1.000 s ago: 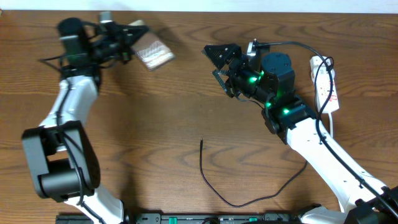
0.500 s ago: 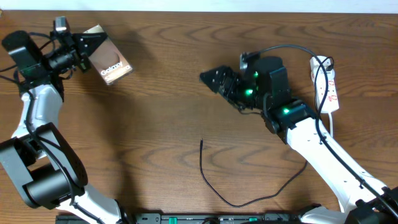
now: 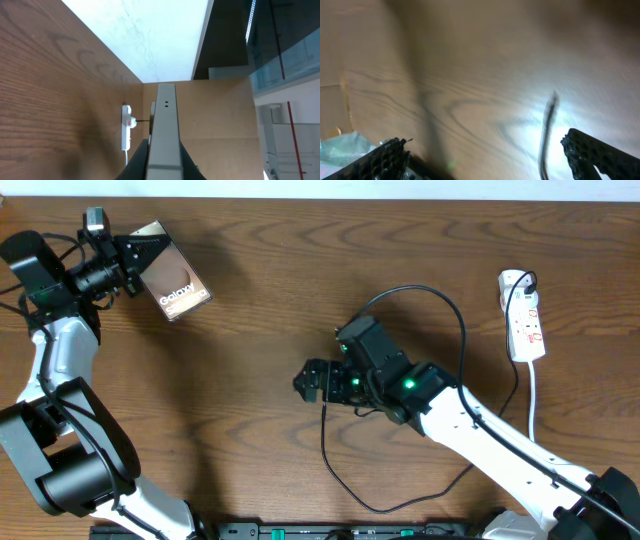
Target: Plug charger to phone and switch on socket
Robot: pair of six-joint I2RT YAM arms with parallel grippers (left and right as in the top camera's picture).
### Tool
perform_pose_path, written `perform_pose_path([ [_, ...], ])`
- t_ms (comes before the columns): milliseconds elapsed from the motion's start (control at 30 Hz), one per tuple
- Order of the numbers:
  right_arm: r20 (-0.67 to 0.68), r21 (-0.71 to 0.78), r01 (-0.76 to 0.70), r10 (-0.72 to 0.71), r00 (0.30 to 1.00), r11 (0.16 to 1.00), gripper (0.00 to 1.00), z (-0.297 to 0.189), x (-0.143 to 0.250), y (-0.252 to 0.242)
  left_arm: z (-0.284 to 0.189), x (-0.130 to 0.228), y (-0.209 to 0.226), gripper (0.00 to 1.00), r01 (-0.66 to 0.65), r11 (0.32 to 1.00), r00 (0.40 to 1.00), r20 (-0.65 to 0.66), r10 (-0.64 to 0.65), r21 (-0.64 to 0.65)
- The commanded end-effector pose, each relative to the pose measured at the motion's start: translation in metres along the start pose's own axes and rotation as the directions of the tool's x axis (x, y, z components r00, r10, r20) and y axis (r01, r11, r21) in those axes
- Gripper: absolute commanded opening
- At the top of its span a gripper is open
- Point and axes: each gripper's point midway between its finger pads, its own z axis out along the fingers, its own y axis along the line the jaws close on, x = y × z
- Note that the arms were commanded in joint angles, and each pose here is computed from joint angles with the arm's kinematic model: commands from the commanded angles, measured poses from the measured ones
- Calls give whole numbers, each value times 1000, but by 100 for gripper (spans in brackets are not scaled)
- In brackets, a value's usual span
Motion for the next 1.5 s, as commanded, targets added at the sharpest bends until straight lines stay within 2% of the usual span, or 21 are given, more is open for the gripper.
perform_pose_path([
  [0,73,-13,69,-68,995,998,99,-4,-16,14,-1,7,-23,8,-66,997,997,-41,67,27],
  [67,66,7,14,-15,998,1000,99,-6,-18,13,-1,7,-23,7,-66,997,997,-42,67,28],
  [133,49,89,-36,32,998,995,99,-10,-19,5,-1,7,-23,8,-65,998,997,-41,66,27],
  [267,-9,266,-64,69,998,962,99,-17,-23,-5,-1,7,-23,8,-66,997,997,-41,67,27],
  [467,-77,406,-144,190,979,902,99,-2,-18,-20,-1,7,-23,7,-65,998,997,-41,66,27],
  [800,-219,572,-134,307,926,809,99,38,22,-66,-1,7,-23,7,-65,998,997,-41,66,27],
  [1000,-236,600,-105,301,924,793,98,41,34,-69,-1,8,-21,7,-58,998,997,-41,59,26],
  [1467,-123,684,3,112,986,730,99,45,32,-69,-1,8,-20,8,-58,998,997,-41,59,26],
])
